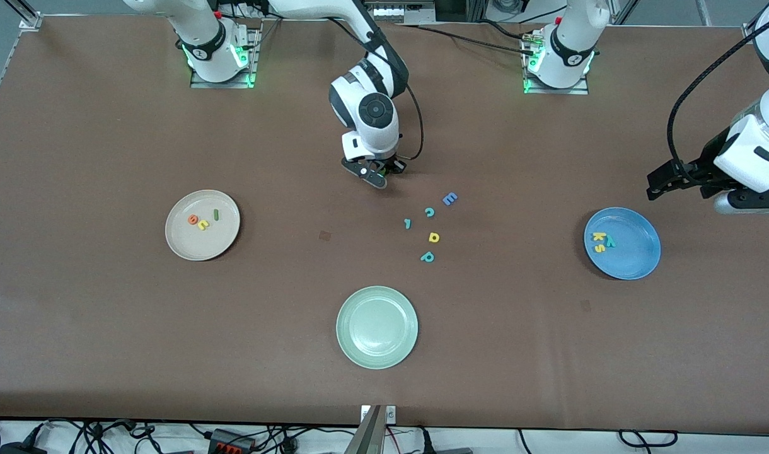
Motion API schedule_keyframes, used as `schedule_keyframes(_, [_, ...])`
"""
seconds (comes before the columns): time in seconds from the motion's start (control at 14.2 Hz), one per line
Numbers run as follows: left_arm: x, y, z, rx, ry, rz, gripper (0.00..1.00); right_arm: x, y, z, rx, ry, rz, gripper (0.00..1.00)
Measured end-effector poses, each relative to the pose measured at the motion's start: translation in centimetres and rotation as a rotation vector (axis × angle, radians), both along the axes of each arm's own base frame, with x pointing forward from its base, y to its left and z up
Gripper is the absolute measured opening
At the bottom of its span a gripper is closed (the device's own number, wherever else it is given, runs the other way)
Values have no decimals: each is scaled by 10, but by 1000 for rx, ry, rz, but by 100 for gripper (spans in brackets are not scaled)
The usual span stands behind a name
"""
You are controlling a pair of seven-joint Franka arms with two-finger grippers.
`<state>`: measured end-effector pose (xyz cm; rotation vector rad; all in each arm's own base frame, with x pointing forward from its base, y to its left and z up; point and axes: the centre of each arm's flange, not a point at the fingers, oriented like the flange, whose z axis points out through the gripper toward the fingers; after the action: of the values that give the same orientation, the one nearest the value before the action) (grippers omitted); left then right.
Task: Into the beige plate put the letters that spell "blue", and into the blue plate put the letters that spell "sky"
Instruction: 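Grasp the green b with the right gripper while the left arm withdraws, then carry the green b to the white plate and open the right gripper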
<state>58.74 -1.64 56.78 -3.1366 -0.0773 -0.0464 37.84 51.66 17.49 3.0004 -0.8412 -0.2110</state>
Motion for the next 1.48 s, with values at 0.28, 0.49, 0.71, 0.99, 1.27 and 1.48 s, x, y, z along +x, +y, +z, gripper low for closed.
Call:
schedule_keyframes(0.28, [0, 0, 0, 0, 1, 0, 100, 1, -1, 0, 1, -1, 6, 27])
schedule_keyframes(0.49, [0, 0, 0, 0, 1, 0, 100, 14, -7, 5, 7, -20, 21, 27])
schedule_keyframes(0.71, [0, 0, 0, 0, 1, -1, 100, 55, -26, 34, 25, -83, 26, 27])
schedule_keyframes(0.99, [0, 0, 0, 0, 2, 0, 100, 123, -97, 76, -19, -99, 124, 27])
schedule_keyframes(1.27, [-1, 3, -1, 0, 7, 5, 100, 178, -207, 97, -72, 4, 300, 27])
schedule_keyframes(1.48, [-1, 2, -1, 1, 11, 5, 100, 201, -292, 92, -45, 103, 391, 27])
